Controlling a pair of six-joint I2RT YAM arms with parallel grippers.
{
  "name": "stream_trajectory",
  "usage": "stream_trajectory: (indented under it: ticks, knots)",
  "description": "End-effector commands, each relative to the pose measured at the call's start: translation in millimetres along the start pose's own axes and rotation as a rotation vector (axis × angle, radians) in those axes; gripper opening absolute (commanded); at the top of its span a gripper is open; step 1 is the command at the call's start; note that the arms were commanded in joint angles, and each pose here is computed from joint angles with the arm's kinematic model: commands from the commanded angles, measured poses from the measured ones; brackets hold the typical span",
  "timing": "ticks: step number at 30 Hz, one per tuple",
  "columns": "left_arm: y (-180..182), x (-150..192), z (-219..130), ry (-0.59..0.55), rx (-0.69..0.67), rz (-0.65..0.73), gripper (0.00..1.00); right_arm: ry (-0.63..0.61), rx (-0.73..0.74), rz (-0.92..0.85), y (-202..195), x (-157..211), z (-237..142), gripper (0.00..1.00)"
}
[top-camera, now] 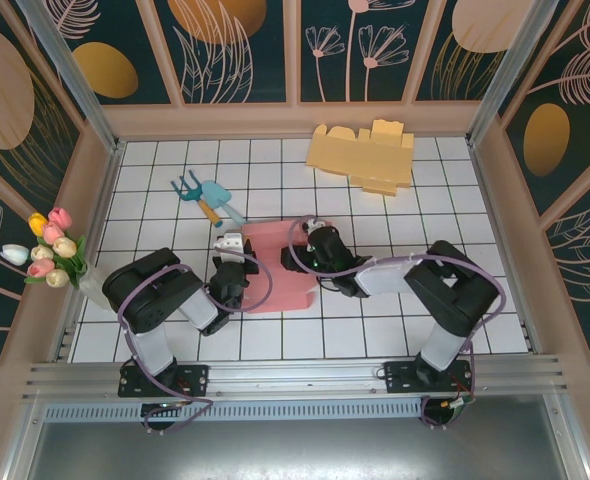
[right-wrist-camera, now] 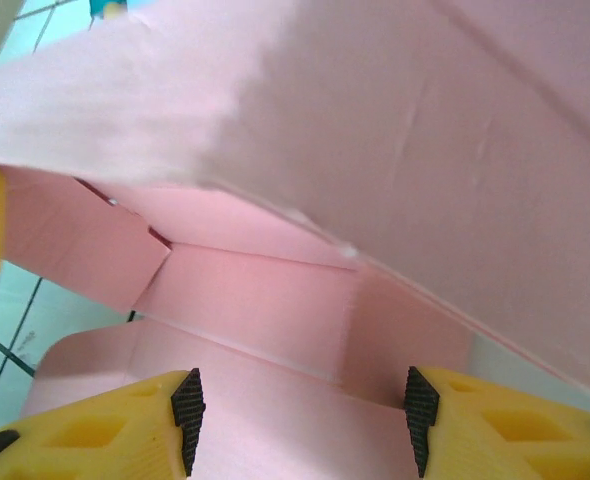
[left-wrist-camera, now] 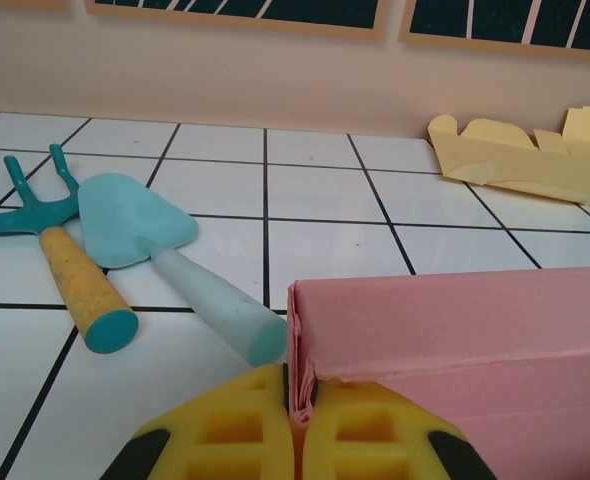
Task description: Fold the paper box
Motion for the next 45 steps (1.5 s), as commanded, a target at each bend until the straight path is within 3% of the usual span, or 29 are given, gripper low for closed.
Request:
stream_trajectory:
  ticks: [1, 6, 11, 14, 17, 20, 24, 31, 37, 45]
  knots:
    - [1.3, 15.7, 0.0, 0.061, -0.005, 0.051, 0.00, -0.019, 0.078, -0.103, 0.1, -13.0, -28.4, 0.59]
    - [1.8, 15.8, -0.3, 0.061, -0.006, 0.051, 0.00, -0.050, 0.237, -0.229, -6.3, -36.9, -74.4, 0.59]
    - [1.4, 16.2, 0.3, 0.063, -0.007, 0.053, 0.00, -0.189, 0.416, -0.431, -23.5, -81.3, -112.5, 0.64]
    - [1.9, 16.5, -0.2, 0.065, -0.010, 0.054, 0.00, -0.250, 0.416, -0.529, -49.1, -118.6, -123.1, 0.63]
    - [3.4, 16.0, -1.4, 0.060, -0.014, 0.048, 0.00, -0.224, 0.399, -0.677, -70.2, -137.8, -123.8, 0.62]
    - [2.6, 17.0, -0.6, 0.067, -0.013, 0.051, 0.00, -0.077, 0.404, -0.876, -92.7, -131.9, -113.4, 0.61]
    - [0.6, 18.1, 1.3, 0.075, -0.007, 0.060, 0.00, 0.048, 0.331, -1.002, -107.6, -110.6, -97.4, 0.60]
    - [0.0, 17.4, 1.0, 0.071, -0.001, 0.058, 0.00, 0.004, 0.218, -1.023, -125.6, -97.4, -80.2, 0.59]
    - [-0.4, 17.5, 1.4, 0.071, -0.001, 0.057, 0.00, 0.068, 0.204, -1.020, -141.3, -87.1, -51.9, 0.56]
    - [-1.5, 18.5, 2.1, 0.077, 0.004, 0.065, 0.00, 0.042, 0.116, -1.039, -135.3, -75.8, -35.6, 0.56]
Point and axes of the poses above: each hand's point on the last joint's axis, 136 mm out from that joint toward the fingers, its own z axis out along the fingers, its own y axis along the line the jaws close on, x = y × z, the point moved 6 cm from there along -z, back along the fingers, and after that the axes turned 4 degrees about -z, right-handed, at the moved point
